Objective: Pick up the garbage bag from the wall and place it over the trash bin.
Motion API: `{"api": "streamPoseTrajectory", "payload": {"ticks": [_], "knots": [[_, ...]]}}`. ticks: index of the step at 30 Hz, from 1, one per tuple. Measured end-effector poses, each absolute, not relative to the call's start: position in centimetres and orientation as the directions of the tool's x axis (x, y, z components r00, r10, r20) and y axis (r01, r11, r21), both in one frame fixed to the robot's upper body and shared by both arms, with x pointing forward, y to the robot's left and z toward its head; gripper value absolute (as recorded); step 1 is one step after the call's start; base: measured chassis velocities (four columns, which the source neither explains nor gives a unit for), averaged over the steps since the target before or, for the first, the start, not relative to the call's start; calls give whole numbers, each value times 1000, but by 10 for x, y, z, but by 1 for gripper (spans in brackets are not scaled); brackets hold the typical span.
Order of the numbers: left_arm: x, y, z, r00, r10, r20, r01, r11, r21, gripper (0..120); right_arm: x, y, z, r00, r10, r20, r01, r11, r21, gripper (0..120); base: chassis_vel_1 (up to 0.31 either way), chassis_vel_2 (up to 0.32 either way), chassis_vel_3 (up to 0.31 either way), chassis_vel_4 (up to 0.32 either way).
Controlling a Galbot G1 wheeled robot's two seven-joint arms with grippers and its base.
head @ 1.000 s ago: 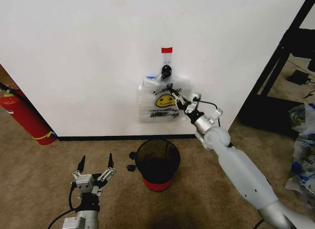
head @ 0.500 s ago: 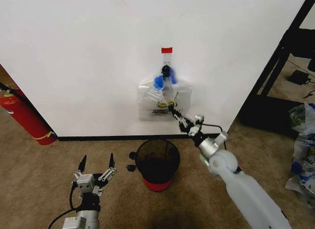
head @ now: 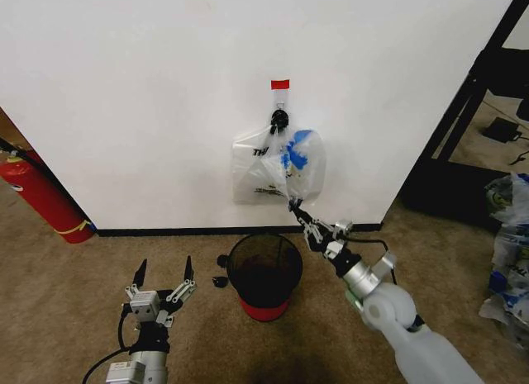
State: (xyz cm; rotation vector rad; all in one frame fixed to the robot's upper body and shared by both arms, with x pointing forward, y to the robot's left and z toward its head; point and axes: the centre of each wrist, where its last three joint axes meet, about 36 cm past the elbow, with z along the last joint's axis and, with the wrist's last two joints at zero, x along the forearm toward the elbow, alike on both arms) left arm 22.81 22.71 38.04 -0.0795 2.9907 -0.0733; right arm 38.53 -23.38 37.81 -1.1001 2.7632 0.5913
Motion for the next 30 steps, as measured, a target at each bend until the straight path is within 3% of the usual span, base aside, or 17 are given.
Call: {"api": "streamPoseTrajectory", "payload": {"ticks": [30], "knots": [[230, 228, 375, -988, -60, -143, -51, 996, -68, 100, 278, -215, 326, -781, -608, -144, -624, 744, 239, 0, 0, 0, 0, 0]]}}
